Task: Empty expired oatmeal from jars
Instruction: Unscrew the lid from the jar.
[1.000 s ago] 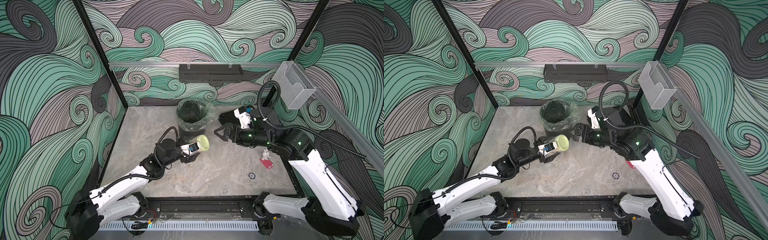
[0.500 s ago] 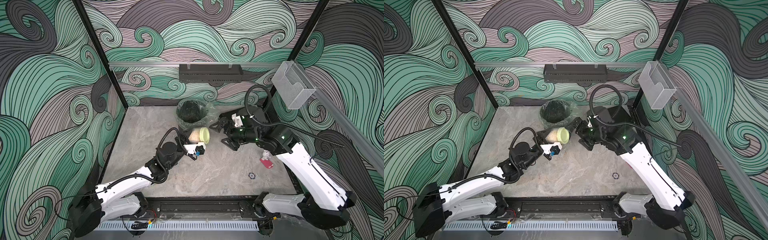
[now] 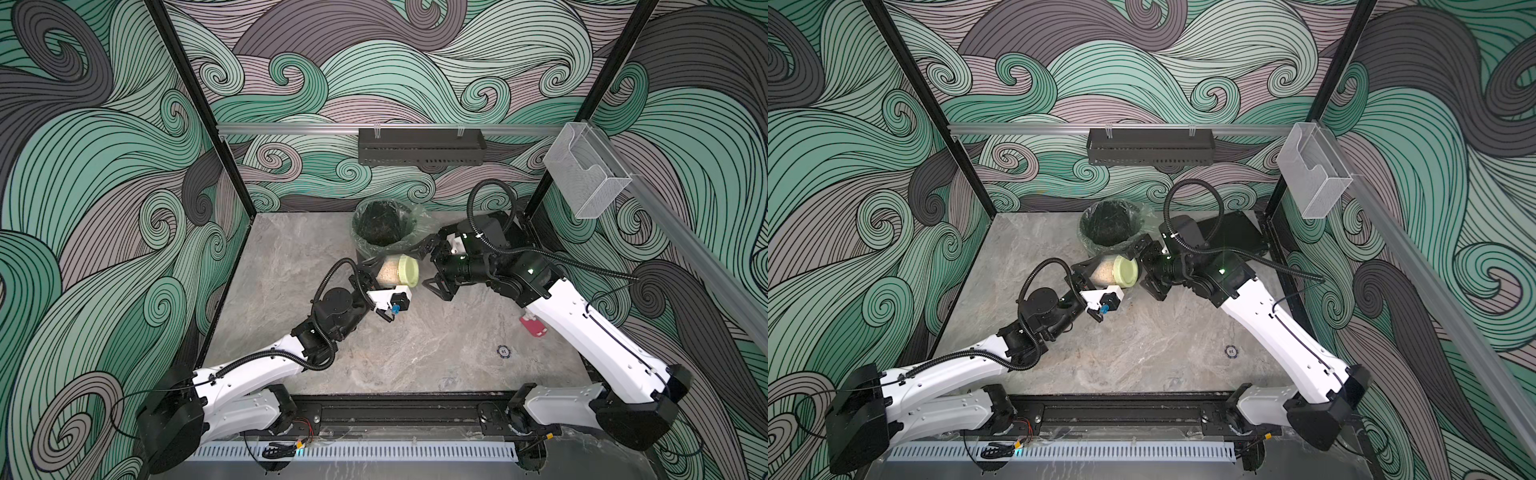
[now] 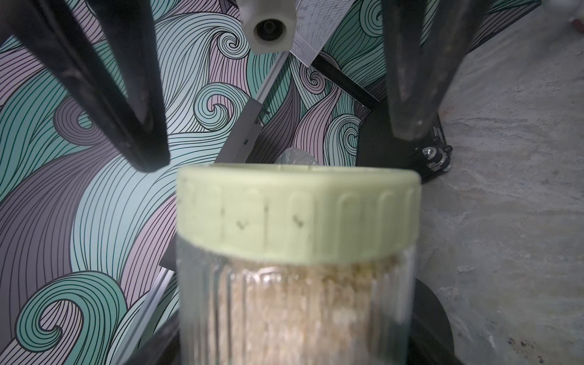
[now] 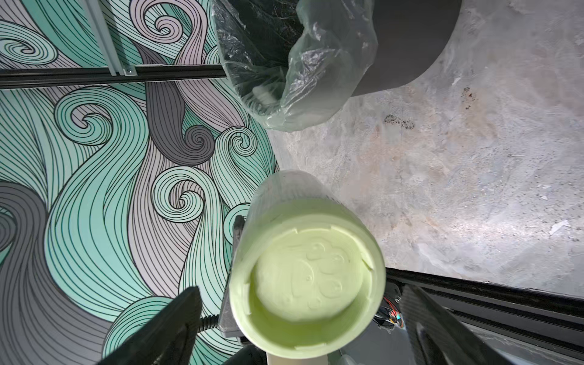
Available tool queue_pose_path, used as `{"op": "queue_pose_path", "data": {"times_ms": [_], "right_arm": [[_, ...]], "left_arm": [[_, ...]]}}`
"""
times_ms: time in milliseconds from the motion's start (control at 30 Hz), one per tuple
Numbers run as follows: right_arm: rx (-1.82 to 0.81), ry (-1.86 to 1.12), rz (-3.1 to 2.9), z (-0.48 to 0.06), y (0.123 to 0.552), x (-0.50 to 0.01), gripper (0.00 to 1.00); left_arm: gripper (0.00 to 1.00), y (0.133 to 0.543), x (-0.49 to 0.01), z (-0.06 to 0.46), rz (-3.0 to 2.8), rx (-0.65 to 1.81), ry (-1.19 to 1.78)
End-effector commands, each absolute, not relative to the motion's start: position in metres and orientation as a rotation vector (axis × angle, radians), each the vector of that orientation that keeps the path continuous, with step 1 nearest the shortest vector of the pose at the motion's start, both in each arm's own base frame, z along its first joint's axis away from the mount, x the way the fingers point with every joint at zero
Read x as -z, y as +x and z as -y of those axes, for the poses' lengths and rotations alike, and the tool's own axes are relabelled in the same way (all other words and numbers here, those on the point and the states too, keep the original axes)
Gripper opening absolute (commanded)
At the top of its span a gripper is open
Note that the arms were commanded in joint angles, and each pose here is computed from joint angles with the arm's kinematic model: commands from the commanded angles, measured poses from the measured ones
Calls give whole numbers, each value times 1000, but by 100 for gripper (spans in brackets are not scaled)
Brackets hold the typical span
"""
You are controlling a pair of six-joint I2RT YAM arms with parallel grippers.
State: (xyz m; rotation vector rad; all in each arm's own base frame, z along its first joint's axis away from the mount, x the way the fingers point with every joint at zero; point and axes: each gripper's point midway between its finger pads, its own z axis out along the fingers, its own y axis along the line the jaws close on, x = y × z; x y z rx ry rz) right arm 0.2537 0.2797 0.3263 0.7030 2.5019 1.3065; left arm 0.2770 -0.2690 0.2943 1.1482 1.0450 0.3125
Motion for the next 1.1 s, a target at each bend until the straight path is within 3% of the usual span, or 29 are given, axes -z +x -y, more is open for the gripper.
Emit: {"op": "queue_pose_path", "data": {"times_ms": [0,200,400,800,1067], "right_arm": [[-1360,700,-2489,-288,253,-326,99],[-1376,699,-2496,-290,252,-321,99],[-1402,673,-2507,-297,252,-317,90],[-1353,460,-2548,-296,236,-316,55],[-1266,81,-2573,-299,227,-314,47]], "left_arm": [[0,270,-358,263,-945,-278,951],[0,270,-360,261,-962,-256,938],[0,269,-361,260,-968,-248,933],[0,270,-358,262,-1070,-165,960],[0,271,-357,264,-1130,-31,960]]}}
